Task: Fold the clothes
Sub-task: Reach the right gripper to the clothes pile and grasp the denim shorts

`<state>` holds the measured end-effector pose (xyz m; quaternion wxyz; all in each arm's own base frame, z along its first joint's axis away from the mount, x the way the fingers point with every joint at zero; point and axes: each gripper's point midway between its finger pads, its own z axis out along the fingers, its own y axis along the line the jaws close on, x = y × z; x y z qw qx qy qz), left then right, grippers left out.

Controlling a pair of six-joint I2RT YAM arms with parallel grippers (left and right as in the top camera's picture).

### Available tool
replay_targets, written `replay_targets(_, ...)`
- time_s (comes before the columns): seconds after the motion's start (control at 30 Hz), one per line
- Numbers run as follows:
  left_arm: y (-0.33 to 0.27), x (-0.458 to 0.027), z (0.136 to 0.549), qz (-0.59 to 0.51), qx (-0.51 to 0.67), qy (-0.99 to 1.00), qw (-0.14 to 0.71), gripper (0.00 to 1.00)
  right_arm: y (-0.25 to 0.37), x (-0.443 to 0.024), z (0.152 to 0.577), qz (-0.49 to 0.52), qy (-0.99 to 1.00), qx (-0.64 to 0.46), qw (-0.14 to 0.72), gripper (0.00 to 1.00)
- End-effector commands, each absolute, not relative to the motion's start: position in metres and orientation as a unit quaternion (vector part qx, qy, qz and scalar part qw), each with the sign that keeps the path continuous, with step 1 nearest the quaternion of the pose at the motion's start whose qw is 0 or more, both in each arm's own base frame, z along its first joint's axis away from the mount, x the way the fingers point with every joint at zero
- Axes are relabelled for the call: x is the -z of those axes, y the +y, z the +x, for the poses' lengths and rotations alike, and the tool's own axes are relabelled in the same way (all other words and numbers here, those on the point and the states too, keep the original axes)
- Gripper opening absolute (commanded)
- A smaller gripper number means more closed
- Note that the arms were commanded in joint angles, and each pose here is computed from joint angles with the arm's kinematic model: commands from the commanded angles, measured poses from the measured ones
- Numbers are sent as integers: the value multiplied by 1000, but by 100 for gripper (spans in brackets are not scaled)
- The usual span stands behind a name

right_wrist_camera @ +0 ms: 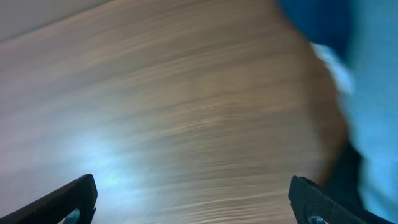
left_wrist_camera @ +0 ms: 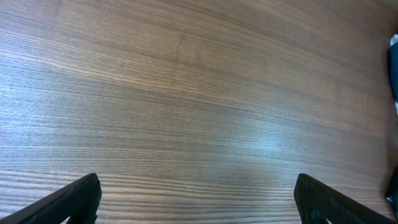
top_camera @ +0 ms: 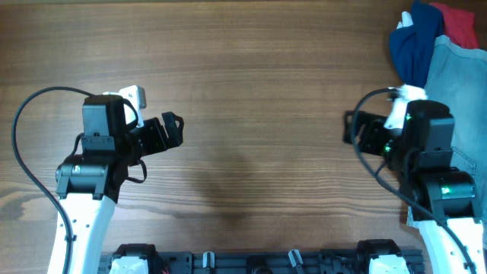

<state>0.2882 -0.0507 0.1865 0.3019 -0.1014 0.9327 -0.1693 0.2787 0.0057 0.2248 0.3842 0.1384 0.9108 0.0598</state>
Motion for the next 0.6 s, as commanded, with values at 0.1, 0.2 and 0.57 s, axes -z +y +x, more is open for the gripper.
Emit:
replay_targets(0.1, -54, -210, 287, -89, 178, 921, 336, 100, -100, -224, 264, 339, 859, 49, 380, 100)
replay_targets(0.2, -54, -210, 287, -89, 178, 921, 336, 100, -134, -215, 249, 384, 849, 76, 356, 100)
replay_targets(0.57, -54, -210, 287, -89, 178, 920, 337, 100, -230, -165, 171, 560, 781, 162, 223, 95)
